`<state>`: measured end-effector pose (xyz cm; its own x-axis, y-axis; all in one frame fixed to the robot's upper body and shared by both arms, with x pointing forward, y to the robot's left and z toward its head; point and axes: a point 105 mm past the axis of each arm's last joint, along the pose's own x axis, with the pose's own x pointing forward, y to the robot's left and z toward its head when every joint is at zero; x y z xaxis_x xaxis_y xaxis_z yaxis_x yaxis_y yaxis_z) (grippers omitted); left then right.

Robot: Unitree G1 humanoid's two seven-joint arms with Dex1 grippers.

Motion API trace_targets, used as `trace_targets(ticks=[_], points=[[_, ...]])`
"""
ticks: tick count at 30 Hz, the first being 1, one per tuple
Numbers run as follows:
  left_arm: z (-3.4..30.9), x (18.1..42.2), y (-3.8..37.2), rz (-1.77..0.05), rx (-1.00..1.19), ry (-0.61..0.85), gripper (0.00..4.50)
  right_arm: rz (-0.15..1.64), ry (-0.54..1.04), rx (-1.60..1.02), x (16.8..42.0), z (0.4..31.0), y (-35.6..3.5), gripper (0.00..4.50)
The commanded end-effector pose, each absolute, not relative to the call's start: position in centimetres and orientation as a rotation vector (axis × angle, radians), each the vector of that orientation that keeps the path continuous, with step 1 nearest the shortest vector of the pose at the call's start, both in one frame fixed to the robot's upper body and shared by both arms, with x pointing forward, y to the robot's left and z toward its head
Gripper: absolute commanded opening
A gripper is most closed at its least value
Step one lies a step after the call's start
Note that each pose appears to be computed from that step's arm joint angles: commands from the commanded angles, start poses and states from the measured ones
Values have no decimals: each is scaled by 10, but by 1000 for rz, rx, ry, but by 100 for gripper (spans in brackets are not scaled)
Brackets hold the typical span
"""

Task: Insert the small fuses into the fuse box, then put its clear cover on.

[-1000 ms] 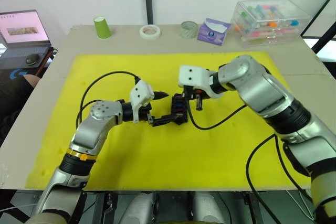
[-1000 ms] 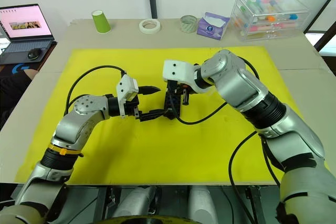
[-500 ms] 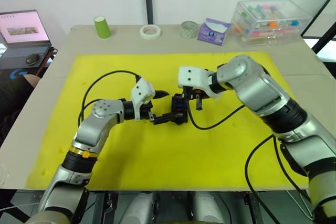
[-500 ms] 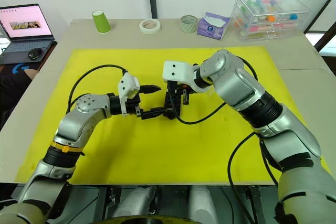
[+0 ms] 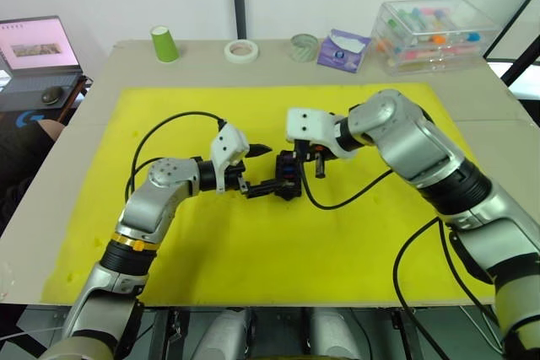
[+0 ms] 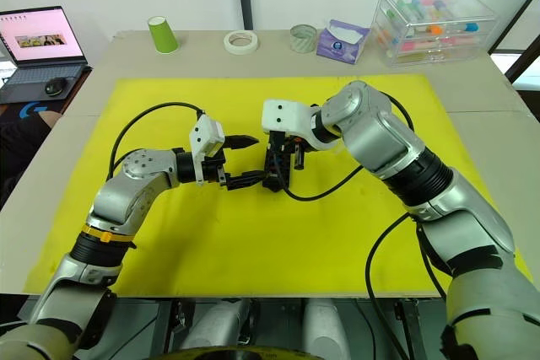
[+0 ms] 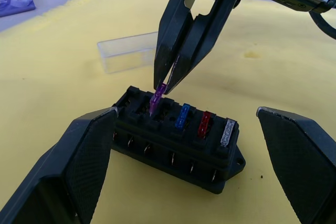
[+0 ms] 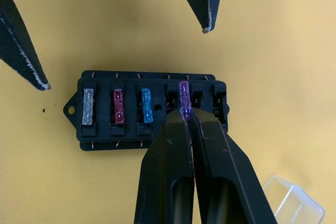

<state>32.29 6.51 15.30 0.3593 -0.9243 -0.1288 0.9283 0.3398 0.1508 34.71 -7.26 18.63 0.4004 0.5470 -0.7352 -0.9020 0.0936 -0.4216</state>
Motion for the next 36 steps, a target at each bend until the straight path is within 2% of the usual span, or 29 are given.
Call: trace_targets(ticks=[1, 36], points=[[164, 322, 66, -1207, 229, -16, 445, 1139, 399, -985, 343, 197, -68, 0], [160, 319, 65, -1205, 220, 7, 445, 1122, 421, -988, 352, 188, -71, 0]])
